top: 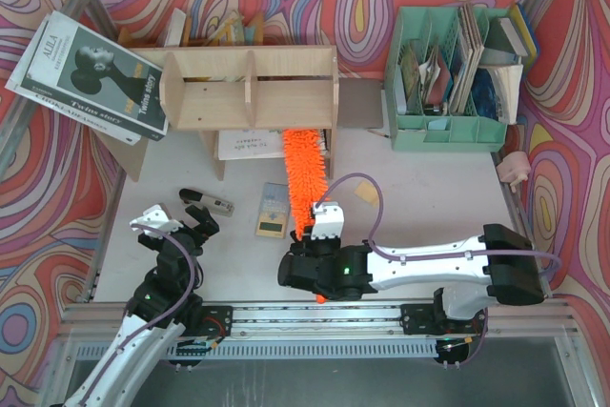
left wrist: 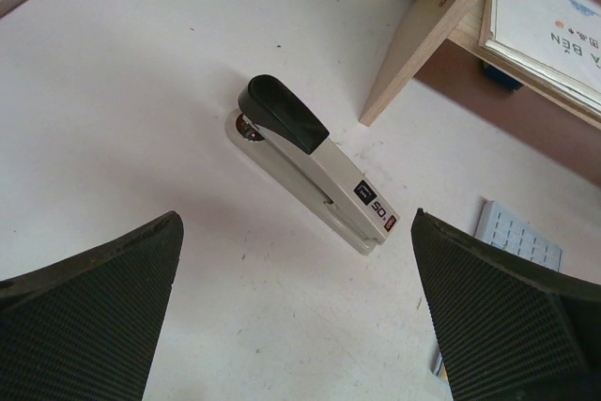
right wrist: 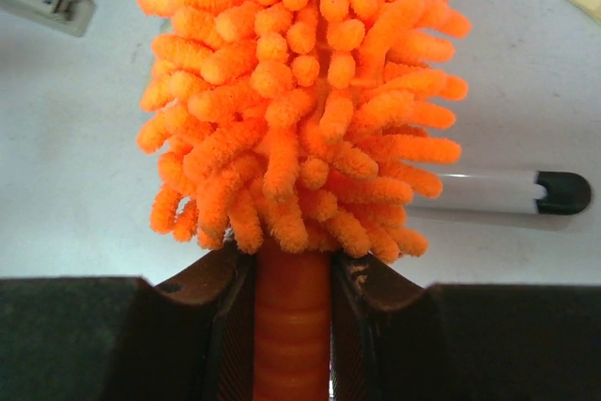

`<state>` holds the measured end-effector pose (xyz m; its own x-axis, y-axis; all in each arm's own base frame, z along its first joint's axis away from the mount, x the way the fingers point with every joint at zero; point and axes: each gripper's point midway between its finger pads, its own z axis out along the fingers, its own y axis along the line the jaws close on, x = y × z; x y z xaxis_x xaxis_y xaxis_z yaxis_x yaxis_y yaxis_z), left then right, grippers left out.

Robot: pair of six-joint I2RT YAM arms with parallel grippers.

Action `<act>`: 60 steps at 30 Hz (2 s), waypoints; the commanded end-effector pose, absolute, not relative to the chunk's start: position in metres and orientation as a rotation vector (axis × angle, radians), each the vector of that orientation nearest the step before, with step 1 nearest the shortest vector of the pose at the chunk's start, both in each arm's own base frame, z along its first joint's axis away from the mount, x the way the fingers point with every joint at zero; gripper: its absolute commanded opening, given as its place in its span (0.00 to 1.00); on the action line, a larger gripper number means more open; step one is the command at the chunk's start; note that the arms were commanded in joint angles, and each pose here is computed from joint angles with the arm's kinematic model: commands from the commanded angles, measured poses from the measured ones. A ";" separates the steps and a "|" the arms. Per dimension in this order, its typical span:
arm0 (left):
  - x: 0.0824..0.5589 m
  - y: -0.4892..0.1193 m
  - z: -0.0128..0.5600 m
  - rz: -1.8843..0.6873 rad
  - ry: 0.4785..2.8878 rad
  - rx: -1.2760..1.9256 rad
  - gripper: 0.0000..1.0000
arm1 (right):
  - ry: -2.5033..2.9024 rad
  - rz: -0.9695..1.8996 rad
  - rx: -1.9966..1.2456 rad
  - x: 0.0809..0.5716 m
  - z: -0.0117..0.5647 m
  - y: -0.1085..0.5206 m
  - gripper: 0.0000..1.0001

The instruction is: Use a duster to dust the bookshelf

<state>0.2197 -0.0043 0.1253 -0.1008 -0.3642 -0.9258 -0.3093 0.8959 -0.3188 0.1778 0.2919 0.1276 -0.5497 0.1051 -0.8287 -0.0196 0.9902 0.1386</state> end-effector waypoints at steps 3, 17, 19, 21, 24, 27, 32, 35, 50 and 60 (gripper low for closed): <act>0.221 -0.006 0.123 -0.053 1.699 -0.508 0.98 | 2.073 0.326 -0.091 0.181 0.151 0.357 0.00; 0.221 -0.005 0.124 -0.053 1.691 -0.514 0.98 | 2.071 0.219 -0.077 0.184 0.145 0.354 0.00; 0.221 -0.005 0.124 -0.054 1.690 -0.515 0.98 | 2.064 0.162 -0.027 0.185 0.146 0.334 0.00; 0.220 -0.005 0.123 -0.052 1.692 -0.515 0.98 | 2.058 0.126 0.029 0.185 0.147 0.316 0.00; 0.220 -0.005 0.123 -0.053 1.691 -0.516 0.98 | 2.051 0.071 0.110 0.184 0.148 0.290 0.00; 0.220 -0.005 0.123 -0.052 1.692 -0.516 0.98 | 2.044 0.028 0.174 0.183 0.150 0.271 0.00; 0.220 -0.004 0.123 -0.052 1.691 -0.519 0.98 | 2.054 0.061 0.113 0.184 0.152 0.289 0.00; 0.219 -0.004 0.123 -0.052 1.688 -0.523 0.98 | 2.060 0.167 -0.025 0.184 0.155 0.327 0.00; 0.218 -0.001 0.123 -0.047 1.681 -0.540 0.98 | 2.028 0.256 -0.246 0.195 0.161 0.405 0.00; 0.219 -0.002 0.122 -0.047 1.685 -0.537 0.98 | 2.064 0.014 -0.049 0.204 0.148 0.313 0.00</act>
<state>0.2194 -0.0039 0.1287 -0.0841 -0.3745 -0.9234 -0.3052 0.8918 -0.3338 0.1959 0.3659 0.1291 -0.5129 -0.0868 -0.8540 -0.1961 0.9804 0.0182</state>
